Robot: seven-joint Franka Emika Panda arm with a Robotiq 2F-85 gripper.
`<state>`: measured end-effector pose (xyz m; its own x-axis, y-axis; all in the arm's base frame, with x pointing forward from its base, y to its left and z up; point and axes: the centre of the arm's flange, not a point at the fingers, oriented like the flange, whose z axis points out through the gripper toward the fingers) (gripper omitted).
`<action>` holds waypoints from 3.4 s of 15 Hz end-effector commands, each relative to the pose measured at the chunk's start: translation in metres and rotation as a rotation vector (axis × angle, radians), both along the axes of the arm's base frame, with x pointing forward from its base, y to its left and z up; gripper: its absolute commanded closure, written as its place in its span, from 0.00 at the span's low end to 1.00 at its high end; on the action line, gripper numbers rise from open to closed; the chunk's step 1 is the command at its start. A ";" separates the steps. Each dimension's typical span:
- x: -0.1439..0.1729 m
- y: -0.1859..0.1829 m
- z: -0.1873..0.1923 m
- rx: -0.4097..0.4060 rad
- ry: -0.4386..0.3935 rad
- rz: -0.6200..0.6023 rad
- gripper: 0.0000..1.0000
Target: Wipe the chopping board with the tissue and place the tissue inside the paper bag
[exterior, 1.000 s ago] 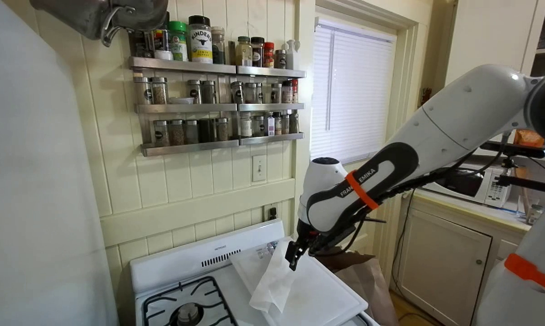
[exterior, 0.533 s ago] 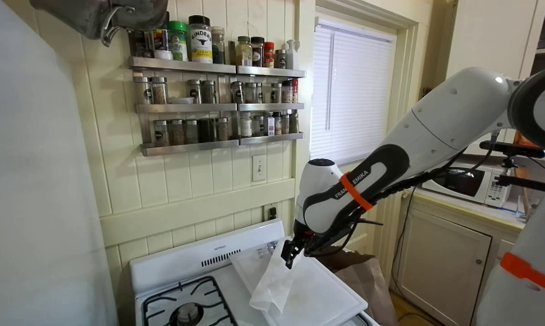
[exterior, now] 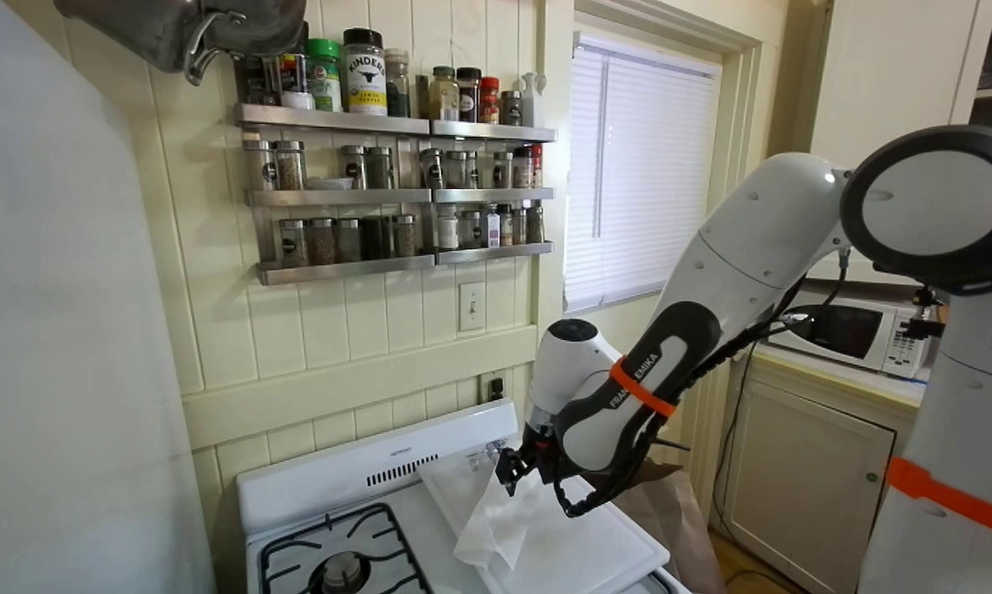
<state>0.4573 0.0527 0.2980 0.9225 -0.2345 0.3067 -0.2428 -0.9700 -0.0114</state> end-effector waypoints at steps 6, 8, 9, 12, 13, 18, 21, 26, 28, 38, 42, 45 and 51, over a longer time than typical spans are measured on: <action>0.031 0.022 -0.043 0.073 -0.067 -0.108 0.00; 0.037 0.023 -0.052 0.085 -0.072 -0.115 0.00; 0.039 0.023 -0.055 0.088 -0.075 -0.117 0.00; 0.045 0.024 -0.062 0.087 -0.073 -0.121 0.00; 0.046 0.023 -0.064 0.085 -0.070 -0.121 0.00; 0.048 0.022 -0.061 0.089 -0.074 -0.119 0.39; 0.044 0.021 -0.052 0.089 -0.073 -0.113 0.63; 0.039 0.019 -0.037 0.099 -0.033 -0.087 0.99; 0.036 0.018 -0.034 0.097 -0.015 -0.068 1.00; 0.017 -0.005 0.001 0.115 0.063 0.058 1.00; 0.007 -0.011 0.004 0.096 0.185 0.120 1.00; -0.001 -0.025 0.007 0.067 0.281 0.164 1.00; 0.002 -0.037 -0.007 -0.019 0.314 0.155 1.00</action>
<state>0.4600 0.0149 0.2987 0.9966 -0.0820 0.0051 -0.0820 -0.9966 0.0122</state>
